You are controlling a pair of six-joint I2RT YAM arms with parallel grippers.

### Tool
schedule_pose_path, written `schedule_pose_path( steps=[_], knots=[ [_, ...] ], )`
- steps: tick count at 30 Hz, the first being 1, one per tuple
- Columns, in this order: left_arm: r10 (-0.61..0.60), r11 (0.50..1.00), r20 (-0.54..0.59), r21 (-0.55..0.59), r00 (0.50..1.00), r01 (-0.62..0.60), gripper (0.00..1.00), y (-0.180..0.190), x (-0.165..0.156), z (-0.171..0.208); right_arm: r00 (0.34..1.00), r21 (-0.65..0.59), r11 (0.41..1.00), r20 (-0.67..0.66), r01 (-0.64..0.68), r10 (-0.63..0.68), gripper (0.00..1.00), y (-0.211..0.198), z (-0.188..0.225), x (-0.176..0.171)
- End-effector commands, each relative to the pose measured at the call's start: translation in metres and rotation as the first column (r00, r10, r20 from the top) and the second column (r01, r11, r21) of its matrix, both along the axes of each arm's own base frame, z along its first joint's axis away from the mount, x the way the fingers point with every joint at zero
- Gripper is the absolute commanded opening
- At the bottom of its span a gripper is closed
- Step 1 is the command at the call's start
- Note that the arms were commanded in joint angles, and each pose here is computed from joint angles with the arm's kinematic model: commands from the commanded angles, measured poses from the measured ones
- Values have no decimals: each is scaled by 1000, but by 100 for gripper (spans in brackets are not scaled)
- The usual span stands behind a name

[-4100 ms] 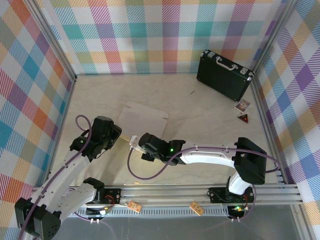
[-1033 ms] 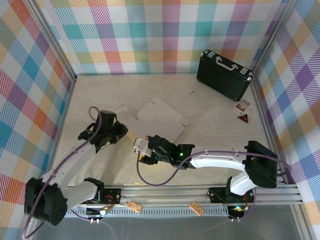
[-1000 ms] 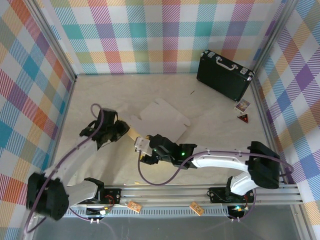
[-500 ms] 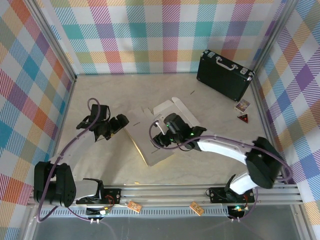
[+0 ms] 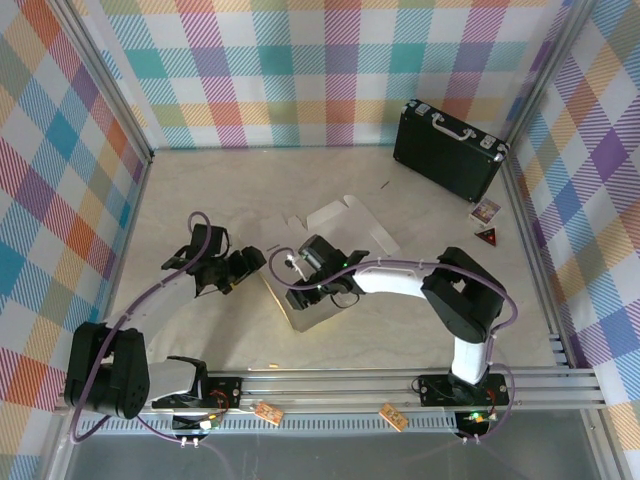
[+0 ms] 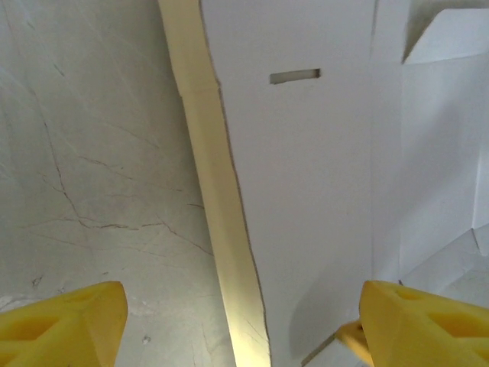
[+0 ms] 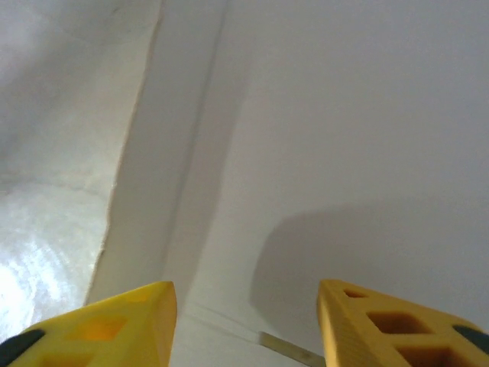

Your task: Fold the paper box

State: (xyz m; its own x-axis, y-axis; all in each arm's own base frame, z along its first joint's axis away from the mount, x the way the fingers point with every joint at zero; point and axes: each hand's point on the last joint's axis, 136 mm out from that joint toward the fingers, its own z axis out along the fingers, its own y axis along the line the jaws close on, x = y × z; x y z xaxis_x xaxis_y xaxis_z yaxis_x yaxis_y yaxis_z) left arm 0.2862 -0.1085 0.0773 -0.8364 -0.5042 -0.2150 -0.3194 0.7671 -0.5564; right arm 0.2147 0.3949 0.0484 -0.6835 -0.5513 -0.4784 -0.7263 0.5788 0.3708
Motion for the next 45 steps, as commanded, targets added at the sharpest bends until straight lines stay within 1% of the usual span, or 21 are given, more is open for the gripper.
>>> schedule_pose_path(
  steps=[1,2,3,5,10,12,15,16,18,20,22,24,26,27,29,31,34,36,38,41,45],
  knots=[
    [-18,1000,-40,-14,999,17,72,-8,-4,-17,994,89,992,-57,-93,98,40,29,5,-21],
    [-26,1000,-53,-12,998,26,69,-10,-5,-20,991,104,988,-58,-116,123,36,33,5,-26],
    [-32,999,-30,-16,999,32,67,-13,0,-19,989,113,985,-51,-133,139,33,37,5,-31],
    [-45,999,-46,-6,998,45,59,-15,-1,-25,984,135,977,-37,-168,174,28,43,7,-38],
    [-61,998,-77,27,995,63,41,-14,-3,-34,973,172,959,-6,-225,230,28,49,13,-50],
    [-65,997,-119,40,991,70,31,-13,-9,-40,973,184,956,15,-228,229,31,47,20,-51],
    [-77,995,-155,56,985,86,3,-12,-12,-47,977,174,963,92,-206,193,47,34,36,-43],
    [-81,994,-170,64,982,93,0,-12,-12,-49,981,170,970,122,-174,154,51,27,45,-35],
    [-89,992,-184,69,979,103,0,-13,-14,-51,986,162,982,148,-98,74,56,7,57,-20],
    [-112,991,-180,56,977,123,0,-18,-16,-50,987,136,990,160,-30,8,58,-18,64,-7],
    [-145,986,-182,60,973,158,0,-22,-17,-49,981,75,997,194,-36,21,60,-42,64,-7],
    [-169,979,-181,86,969,187,0,-24,-16,-49,966,1,995,239,-101,98,63,-61,60,-16],
    [-196,973,-171,89,965,214,0,-28,-14,-49,929,-61,965,262,-254,261,64,-78,52,-38],
    [-207,971,-166,86,964,223,0,-31,-13,-48,898,-73,937,268,-342,349,65,-84,49,-51],
    [-224,966,-153,100,963,240,0,-31,-9,-47,841,-118,905,336,-409,424,67,-89,42,-58],
    [-238,955,-148,144,960,259,0,-26,-7,-47,786,-139,866,370,-480,495,68,-90,40,-65],
    [-239,937,-150,225,959,269,0,-15,-3,-49,659,-207,761,394,-615,641,69,-103,27,-81],
    [-252,928,-141,245,958,280,0,-14,2,-46,617,-261,735,409,-626,672,71,-111,21,-80],
    [-265,920,-142,257,954,294,0,-14,7,-43,608,-275,729,413,-627,678,73,-115,20,-80],
    [-304,916,-137,231,943,329,0,-23,13,-41,578,-271,699,409,-662,706,75,-116,13,-88],
    [-317,912,-159,220,935,347,0,-26,15,-51,550,-351,685,414,-639,725,78,-118,-6,-76]
  ],
)
